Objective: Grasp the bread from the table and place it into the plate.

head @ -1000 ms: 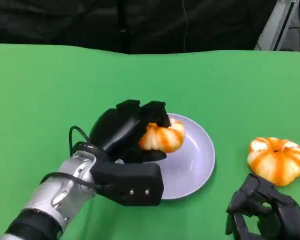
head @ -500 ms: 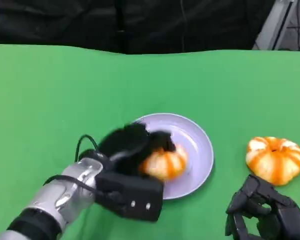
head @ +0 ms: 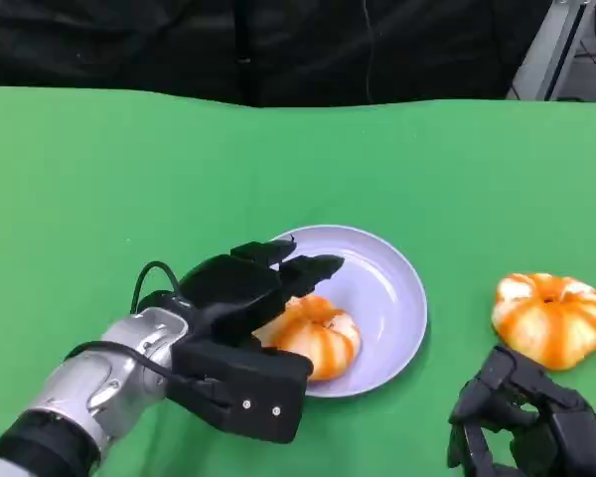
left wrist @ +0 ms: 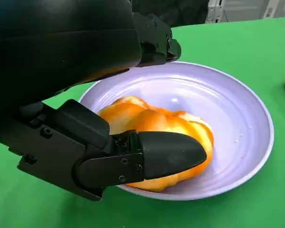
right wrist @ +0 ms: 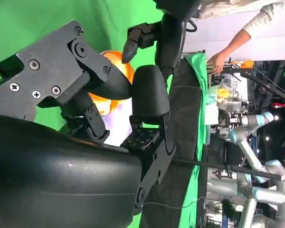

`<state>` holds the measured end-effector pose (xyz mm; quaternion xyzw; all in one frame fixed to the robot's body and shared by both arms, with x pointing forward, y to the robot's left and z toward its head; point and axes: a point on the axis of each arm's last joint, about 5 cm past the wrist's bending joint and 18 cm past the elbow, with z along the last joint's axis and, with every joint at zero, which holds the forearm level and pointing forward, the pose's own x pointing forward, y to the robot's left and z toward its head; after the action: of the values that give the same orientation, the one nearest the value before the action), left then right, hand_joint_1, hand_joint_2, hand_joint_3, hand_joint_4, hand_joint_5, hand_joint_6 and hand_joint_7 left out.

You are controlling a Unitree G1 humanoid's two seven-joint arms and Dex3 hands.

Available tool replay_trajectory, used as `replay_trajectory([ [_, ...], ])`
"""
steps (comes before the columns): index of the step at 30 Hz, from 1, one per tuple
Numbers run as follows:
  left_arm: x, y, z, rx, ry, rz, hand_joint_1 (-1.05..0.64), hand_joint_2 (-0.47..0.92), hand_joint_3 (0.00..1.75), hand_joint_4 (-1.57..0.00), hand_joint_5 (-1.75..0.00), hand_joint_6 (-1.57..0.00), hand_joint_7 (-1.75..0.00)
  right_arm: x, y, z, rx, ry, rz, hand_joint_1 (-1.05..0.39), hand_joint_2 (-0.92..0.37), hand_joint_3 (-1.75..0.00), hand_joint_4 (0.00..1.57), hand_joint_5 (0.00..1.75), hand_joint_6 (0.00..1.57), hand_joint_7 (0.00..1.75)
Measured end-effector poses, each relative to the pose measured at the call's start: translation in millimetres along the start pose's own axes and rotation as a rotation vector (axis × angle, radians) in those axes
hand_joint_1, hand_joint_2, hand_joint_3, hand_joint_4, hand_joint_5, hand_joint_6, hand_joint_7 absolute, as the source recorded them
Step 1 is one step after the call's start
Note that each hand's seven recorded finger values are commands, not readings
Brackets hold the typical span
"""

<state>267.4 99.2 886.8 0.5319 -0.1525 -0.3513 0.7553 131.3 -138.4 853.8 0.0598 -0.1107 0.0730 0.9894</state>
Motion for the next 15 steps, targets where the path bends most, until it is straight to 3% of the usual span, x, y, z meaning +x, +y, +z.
replay_trajectory([
  [3,-3,0.8,0.2,-0.039,-0.004,0.025,-1.05,0.92,0.78,0.00,0.00,-0.07,-0.02,0.0,0.0,0.0,0.000,-0.001,0.000,-0.16,-0.51,-1.26,0.82,1.75,0.74,1.58],
  [5,-6,1.4,-0.2,-0.091,-0.011,0.054,-0.79,0.92,0.48,-0.11,-0.04,-0.26,-0.05,0.0,0.1,0.0,0.000,-0.001,0.000,-0.16,-0.51,-1.26,0.82,1.75,0.74,1.58],
  [6,-8,1.5,-0.3,-0.123,-0.023,0.080,-0.56,0.92,0.37,-0.26,-0.07,-0.39,-0.06,-0.1,0.0,0.0,-0.001,-0.001,0.000,-0.16,-0.51,-1.26,0.82,1.75,0.74,1.57],
  [7,-11,1.5,-0.5,-0.158,-0.038,0.111,-0.44,0.92,0.32,-0.34,-0.08,-0.46,-0.05,-0.1,0.0,0.0,-0.001,-0.001,0.000,-0.16,-0.51,-1.26,0.82,1.75,0.74,1.57],
  [8,-14,0.9,-1.0,-0.191,-0.050,0.147,-0.25,0.92,0.34,-0.53,-0.12,-0.61,-0.08,-0.1,0.0,0.0,-0.001,-0.001,0.000,-0.16,-0.51,-1.26,0.82,1.75,0.75,1.57],
  [9,-17,-0.1,-2.0,-0.237,-0.061,0.188,-0.18,0.92,0.35,-0.61,-0.12,-0.67,-0.08,-0.1,0.0,0.0,-0.001,0.000,0.000,-0.16,-0.51,-1.26,0.82,1.75,0.75,1.57],
  [10,-20,-1.1,-2.7,-0.284,-0.075,0.224,-0.20,0.92,0.45,-0.72,-0.14,-0.74,-0.07,-0.3,0.0,0.0,-0.002,0.000,-0.001,-0.16,-0.51,-1.26,0.82,1.75,0.75,1.57],
  [13,-32,-7.5,-5.7,-0.446,-0.104,0.324,-0.22,0.92,0.51,-0.83,-0.17,-0.80,-0.08,-0.2,-0.1,0.0,-0.002,0.000,-0.001,-0.16,-0.52,-1.26,0.82,1.75,0.75,1.56],
  [14,-35,-9.5,-6.7,-0.475,-0.105,0.334,-0.24,0.91,0.54,-0.84,-0.34,-0.87,-0.08,-0.2,-0.1,0.0,-0.002,0.000,-0.001,-0.16,-0.52,-1.25,0.82,1.75,0.75,1.56],
  [15,-39,-11.4,-8.0,-0.515,-0.103,0.350,-0.24,0.90,0.57,-0.76,-0.63,-0.93,-0.07,0.3,0.1,0.1,-0.001,-0.001,0.002,-0.16,-0.52,-1.25,0.82,1.75,0.75,1.56],
])
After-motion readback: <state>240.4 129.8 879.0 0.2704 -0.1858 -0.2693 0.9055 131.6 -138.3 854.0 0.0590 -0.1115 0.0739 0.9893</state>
